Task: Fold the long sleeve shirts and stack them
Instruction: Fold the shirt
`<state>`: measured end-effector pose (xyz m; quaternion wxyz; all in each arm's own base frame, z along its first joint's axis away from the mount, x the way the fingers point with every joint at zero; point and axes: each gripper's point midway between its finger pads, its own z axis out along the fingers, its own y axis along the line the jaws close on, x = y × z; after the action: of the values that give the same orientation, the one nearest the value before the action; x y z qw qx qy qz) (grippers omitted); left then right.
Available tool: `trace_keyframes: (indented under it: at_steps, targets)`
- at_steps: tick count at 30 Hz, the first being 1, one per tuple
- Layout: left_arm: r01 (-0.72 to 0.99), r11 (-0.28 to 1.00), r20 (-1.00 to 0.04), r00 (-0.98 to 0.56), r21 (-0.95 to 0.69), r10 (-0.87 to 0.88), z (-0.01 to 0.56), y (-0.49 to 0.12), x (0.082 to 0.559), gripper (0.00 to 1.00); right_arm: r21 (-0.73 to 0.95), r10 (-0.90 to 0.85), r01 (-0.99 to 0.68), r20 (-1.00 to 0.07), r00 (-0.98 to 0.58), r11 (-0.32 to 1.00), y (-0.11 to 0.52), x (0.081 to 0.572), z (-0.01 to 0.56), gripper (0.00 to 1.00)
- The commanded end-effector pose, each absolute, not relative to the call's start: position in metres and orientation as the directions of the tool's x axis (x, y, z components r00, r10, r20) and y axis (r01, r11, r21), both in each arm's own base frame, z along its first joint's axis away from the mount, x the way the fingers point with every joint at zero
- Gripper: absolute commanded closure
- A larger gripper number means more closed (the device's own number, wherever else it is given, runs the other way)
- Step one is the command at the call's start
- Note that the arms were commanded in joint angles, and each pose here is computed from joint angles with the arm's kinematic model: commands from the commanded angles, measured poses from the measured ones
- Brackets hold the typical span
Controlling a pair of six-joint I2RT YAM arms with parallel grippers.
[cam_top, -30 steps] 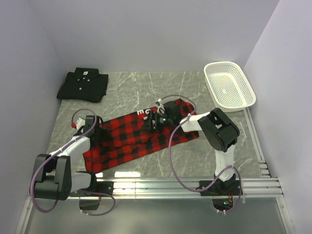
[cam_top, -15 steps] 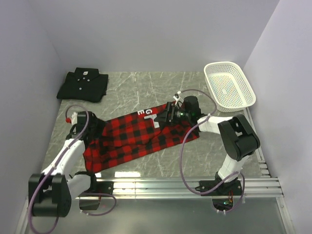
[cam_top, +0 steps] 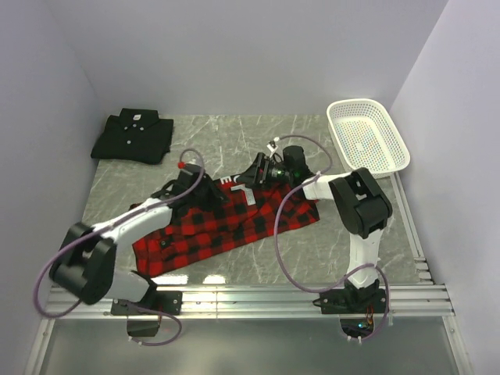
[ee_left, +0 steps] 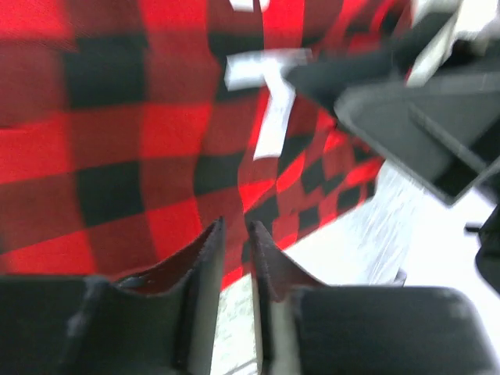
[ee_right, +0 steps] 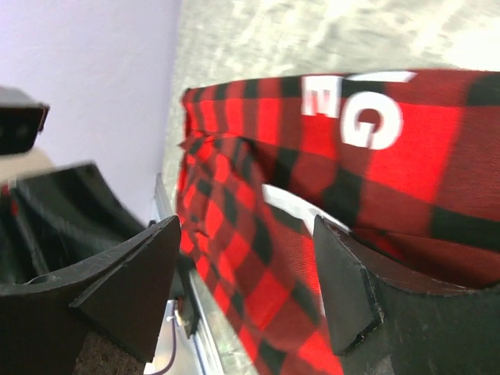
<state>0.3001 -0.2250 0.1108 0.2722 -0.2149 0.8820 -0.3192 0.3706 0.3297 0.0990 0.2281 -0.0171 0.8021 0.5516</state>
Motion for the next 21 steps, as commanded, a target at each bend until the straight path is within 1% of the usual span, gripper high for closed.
trace_keyframes:
  at_steps: [1,2,3,4,6,9,13,19,21]
  targets:
    - [-0.104,0.706,-0.303,-0.853,-0.700,-0.426,0.100,-0.261,0.295,0.79,0.863,0.249,-0.311,-0.428,-0.869,0.398,0.335,0.388,0.099,0.25]
    - [-0.106,0.709,-0.282,-0.869,-0.698,-0.407,0.093,-0.267,0.293,0.81,0.861,0.257,-0.305,-0.429,-0.866,0.408,0.332,0.391,0.095,0.25]
    - [-0.111,0.700,-0.238,-0.893,-0.705,-0.381,0.087,-0.273,0.287,0.83,0.860,0.270,-0.291,-0.424,-0.864,0.418,0.327,0.394,0.091,0.25]
    - [-0.148,0.708,-0.187,-0.909,-0.691,-0.372,0.069,-0.275,0.282,0.85,0.859,0.283,-0.269,-0.414,-0.865,0.436,0.322,0.397,0.082,0.25]
    - [-0.179,0.714,-0.120,-0.930,-0.677,-0.346,0.051,-0.278,0.273,0.88,0.859,0.318,-0.229,-0.399,-0.860,0.457,0.305,0.405,0.072,0.25]
    - [-0.212,0.728,-0.066,-0.940,-0.652,-0.333,0.034,-0.278,0.267,0.94,0.857,0.367,-0.187,-0.390,-0.845,0.480,0.285,0.416,0.063,0.25]
    - [-0.244,0.744,-0.012,-0.947,-0.622,-0.320,0.017,-0.276,0.257,0.99,0.849,0.448,-0.128,-0.392,-0.803,0.513,0.246,0.436,0.059,0.25]
    - [-0.263,0.737,0.033,-0.950,-0.623,-0.311,0.011,-0.274,0.244,0.99,0.825,0.539,-0.033,-0.398,-0.742,0.563,0.206,0.449,0.051,0.25]
    - [-0.240,0.728,0.014,-0.953,-0.643,-0.302,0.024,-0.277,0.246,0.98,0.818,0.553,-0.010,-0.399,-0.731,0.576,0.197,0.450,0.048,0.25]
